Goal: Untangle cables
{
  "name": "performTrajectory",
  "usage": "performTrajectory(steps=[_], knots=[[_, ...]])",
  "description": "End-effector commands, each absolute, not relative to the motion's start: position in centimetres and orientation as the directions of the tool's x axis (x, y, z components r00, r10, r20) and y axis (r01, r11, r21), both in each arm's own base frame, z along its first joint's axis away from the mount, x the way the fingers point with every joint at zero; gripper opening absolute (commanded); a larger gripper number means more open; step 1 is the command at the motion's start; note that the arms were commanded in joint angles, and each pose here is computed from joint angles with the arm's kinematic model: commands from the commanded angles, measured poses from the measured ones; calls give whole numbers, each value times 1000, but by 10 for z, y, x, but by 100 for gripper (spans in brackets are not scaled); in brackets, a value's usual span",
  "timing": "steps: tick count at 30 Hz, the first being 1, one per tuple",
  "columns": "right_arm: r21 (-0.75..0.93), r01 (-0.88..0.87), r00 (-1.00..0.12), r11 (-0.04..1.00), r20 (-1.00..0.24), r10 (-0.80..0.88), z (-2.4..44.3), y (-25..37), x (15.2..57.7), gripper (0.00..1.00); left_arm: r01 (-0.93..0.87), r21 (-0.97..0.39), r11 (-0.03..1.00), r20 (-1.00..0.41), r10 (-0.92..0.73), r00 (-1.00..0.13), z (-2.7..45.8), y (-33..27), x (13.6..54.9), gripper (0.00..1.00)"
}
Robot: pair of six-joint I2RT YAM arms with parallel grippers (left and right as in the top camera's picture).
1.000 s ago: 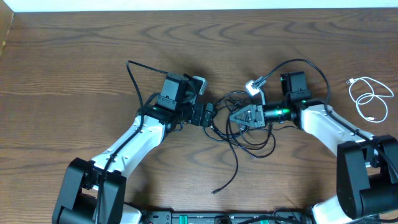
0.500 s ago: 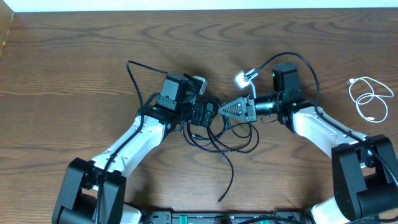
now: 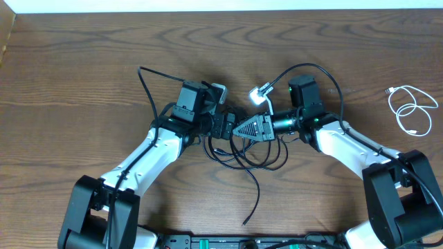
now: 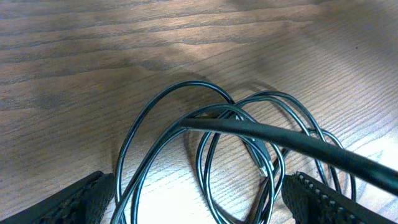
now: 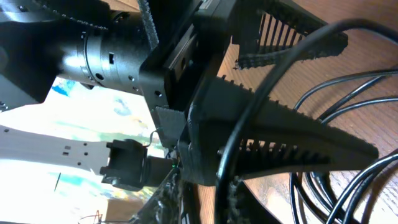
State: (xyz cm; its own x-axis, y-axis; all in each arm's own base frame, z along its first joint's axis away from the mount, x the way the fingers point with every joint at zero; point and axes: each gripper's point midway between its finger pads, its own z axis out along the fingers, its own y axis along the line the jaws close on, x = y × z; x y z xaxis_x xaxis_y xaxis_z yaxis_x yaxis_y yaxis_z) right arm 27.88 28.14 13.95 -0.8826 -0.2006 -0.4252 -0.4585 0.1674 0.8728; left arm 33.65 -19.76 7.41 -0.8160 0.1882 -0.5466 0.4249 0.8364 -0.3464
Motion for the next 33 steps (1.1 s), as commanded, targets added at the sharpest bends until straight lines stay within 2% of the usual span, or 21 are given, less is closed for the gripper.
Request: performTrajectory(steps=[1, 5, 6, 8, 10, 18, 26, 33], knots=[[869, -470, -874, 154, -433, -220, 143, 288, 272, 22, 459, -361, 812, -553, 210, -806, 77, -206, 330, 91], [869, -470, -874, 154, -433, -220, 143, 288, 272, 25, 459, -361, 812, -553, 210, -806, 77, -206, 330, 91], [869, -470, -874, 154, -433, -220, 143, 288, 272, 23, 459, -361, 812, -553, 210, -806, 77, -206, 330, 91], [869, -470, -874, 154, -434, -220, 143, 288, 272, 7, 459, -361, 812, -553, 210, -806, 77, -206, 331, 91], [868, -472, -873, 154, -435, -220, 143, 288, 272, 1, 458, -360, 813, -553, 210, -806, 77, -206, 331, 91], [863, -474, -875, 175, -441, -197, 141, 282, 280, 1, 429, -307, 849, -556, 206, -805, 73, -196, 337, 91], [858, -413, -910, 304, -379, -167, 120, 275, 287, 1, 429, -305, 850, -556, 206, -805, 73, -196, 337, 91], [861, -330, -944, 387, -309, -118, 105, 251, 296, 1, 315, -119, 941, -556, 200, -807, 63, -159, 350, 91]])
